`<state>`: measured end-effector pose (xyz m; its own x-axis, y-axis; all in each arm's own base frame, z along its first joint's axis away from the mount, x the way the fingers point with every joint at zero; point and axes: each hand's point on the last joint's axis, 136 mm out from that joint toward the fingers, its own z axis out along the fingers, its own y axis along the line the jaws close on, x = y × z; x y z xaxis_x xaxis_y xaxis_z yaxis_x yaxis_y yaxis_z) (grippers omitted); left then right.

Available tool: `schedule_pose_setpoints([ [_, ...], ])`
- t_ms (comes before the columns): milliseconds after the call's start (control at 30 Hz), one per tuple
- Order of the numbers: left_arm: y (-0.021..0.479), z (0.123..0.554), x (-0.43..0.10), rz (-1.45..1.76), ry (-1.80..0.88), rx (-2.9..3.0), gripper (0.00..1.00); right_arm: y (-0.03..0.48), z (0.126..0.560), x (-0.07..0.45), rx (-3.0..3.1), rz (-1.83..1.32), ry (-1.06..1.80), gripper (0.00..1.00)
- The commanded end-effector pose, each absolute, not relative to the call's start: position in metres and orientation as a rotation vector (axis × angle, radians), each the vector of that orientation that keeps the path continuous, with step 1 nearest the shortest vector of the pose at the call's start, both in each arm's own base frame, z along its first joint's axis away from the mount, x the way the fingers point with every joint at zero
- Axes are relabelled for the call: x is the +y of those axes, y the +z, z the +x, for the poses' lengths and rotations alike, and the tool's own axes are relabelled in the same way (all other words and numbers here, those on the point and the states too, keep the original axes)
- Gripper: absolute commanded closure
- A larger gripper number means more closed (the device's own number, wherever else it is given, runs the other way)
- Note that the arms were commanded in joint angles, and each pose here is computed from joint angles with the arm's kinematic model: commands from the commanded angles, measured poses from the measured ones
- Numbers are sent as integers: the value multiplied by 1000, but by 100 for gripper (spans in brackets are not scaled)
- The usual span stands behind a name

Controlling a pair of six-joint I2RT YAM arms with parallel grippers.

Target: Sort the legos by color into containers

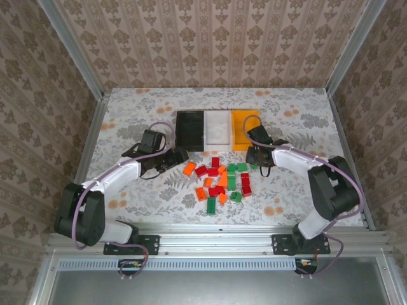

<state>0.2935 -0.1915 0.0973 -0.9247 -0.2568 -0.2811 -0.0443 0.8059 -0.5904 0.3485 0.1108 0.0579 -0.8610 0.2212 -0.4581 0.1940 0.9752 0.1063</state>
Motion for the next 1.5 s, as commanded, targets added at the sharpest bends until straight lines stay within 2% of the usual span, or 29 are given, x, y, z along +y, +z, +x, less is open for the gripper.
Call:
schedule_pose_setpoints([
  [0,112,293,-199,-188,-910,2613,23,109,353,105,2522,251,47,77],
  [100,119,292,-221,-131,-1020,2576,22,135,378,106,2472,200,14,76],
  [233,125,277,-267,26,-1128,2585,23,127,427,107,2502,167,-24,76],
  [433,134,268,-259,37,-1087,2565,23,108,477,120,2567,103,-59,73],
  [500,136,262,-251,57,-1043,2583,22,105,484,122,2579,99,-61,69],
  [567,138,259,-243,68,-1008,2593,21,108,486,123,2578,103,-67,59],
  [667,141,258,-235,58,-988,2581,21,122,485,123,2544,105,-49,51],
  [867,147,264,-225,30,-981,2553,19,171,468,117,2456,90,-35,44],
  [1133,143,268,-228,33,-997,2569,19,158,458,129,2508,42,-14,44],
  [1233,134,268,-217,13,-920,2577,19,157,417,137,2515,34,22,44],
  [1333,112,269,-198,-68,-795,2633,21,130,361,138,2598,30,32,47],
  [1467,94,267,-200,-106,-826,2684,25,94,298,147,2701,-30,58,49],
])
